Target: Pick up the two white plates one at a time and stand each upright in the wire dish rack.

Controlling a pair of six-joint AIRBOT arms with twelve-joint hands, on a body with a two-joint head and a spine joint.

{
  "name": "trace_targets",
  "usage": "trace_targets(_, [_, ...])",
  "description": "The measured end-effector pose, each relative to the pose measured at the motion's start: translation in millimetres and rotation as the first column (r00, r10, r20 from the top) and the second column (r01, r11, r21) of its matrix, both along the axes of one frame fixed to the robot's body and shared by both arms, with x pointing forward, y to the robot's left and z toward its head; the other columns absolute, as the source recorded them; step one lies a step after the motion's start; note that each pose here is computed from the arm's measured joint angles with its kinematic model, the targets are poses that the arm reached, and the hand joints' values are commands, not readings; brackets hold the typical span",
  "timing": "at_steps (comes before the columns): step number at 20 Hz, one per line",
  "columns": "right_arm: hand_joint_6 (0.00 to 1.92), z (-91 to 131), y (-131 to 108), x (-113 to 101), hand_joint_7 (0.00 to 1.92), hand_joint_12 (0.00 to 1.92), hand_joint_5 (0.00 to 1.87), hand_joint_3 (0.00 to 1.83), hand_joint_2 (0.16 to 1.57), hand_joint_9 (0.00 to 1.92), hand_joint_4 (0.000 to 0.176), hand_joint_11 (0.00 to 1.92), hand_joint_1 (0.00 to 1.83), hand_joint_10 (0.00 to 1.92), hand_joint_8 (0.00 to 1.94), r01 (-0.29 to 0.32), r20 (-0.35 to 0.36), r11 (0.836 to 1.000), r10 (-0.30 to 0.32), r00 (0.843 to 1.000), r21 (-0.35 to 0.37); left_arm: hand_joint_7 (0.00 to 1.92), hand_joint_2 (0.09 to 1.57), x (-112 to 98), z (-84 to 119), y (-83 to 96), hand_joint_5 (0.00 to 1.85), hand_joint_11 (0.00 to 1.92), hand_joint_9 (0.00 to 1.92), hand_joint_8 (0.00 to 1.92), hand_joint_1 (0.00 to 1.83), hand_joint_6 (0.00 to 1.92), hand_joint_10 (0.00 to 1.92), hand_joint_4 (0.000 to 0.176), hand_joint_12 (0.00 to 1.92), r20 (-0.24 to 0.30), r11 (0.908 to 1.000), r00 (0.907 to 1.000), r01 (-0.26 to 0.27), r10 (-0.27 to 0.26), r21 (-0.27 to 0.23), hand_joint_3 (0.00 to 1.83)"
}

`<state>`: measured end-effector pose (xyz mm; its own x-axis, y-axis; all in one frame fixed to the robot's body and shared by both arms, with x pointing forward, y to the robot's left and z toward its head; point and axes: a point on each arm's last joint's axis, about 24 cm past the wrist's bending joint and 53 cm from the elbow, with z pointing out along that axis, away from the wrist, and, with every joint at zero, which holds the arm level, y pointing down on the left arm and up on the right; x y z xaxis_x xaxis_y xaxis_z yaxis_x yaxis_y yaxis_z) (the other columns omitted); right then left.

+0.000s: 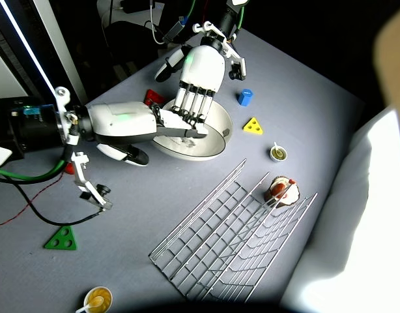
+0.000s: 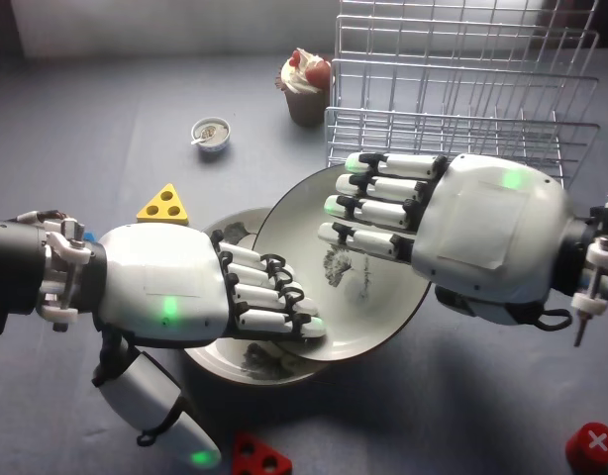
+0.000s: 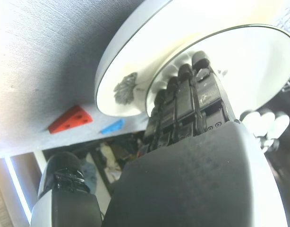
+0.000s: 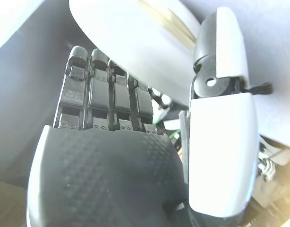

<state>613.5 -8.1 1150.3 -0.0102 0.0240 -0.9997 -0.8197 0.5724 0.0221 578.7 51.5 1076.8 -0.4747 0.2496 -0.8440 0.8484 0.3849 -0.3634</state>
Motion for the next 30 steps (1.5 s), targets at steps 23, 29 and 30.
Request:
trace_targets(23, [0.80, 34, 29, -13, 1.31, 1.22, 1.06, 0.00, 1.01, 1.20, 0.000, 1.09, 1.50, 0.58, 0.09, -0.049, 0.017, 0.998, 0.048, 0.999, 0.050, 0.17, 0.97, 23, 30, 11.1, 0.12, 0.17, 0.17, 0.00, 0.05, 0.00, 0.00, 0.000, 0.02, -0.009, 0.9931, 0.9968, -0.079, 0.079, -0.086, 0.00])
trace_targets(29, [0.85, 48, 30, -21, 1.19, 1.25, 1.03, 0.00, 1.03, 1.15, 0.000, 1.07, 1.50, 0.65, 0.34, -0.054, 0.012, 0.997, 0.053, 0.999, 0.061, 0.15, 0.97, 49, 57, 47.1, 0.10, 0.16, 0.15, 0.01, 0.04, 0.01, 0.01, 0.000, 0.01, -0.004, 0.9749, 0.9847, -0.173, 0.174, -0.140, 0.00])
trace_targets(30, [0.88, 50, 31, -23, 1.19, 1.27, 1.02, 0.00, 1.03, 1.15, 0.000, 1.05, 1.50, 0.66, 0.35, -0.057, 0.012, 0.996, 0.057, 0.998, 0.064, 0.15, 0.97, 50, 61, 49.6, 0.11, 0.16, 0.15, 0.01, 0.04, 0.01, 0.01, 0.000, 0.01, -0.006, 0.9727, 0.9843, -0.175, 0.176, -0.152, 0.00])
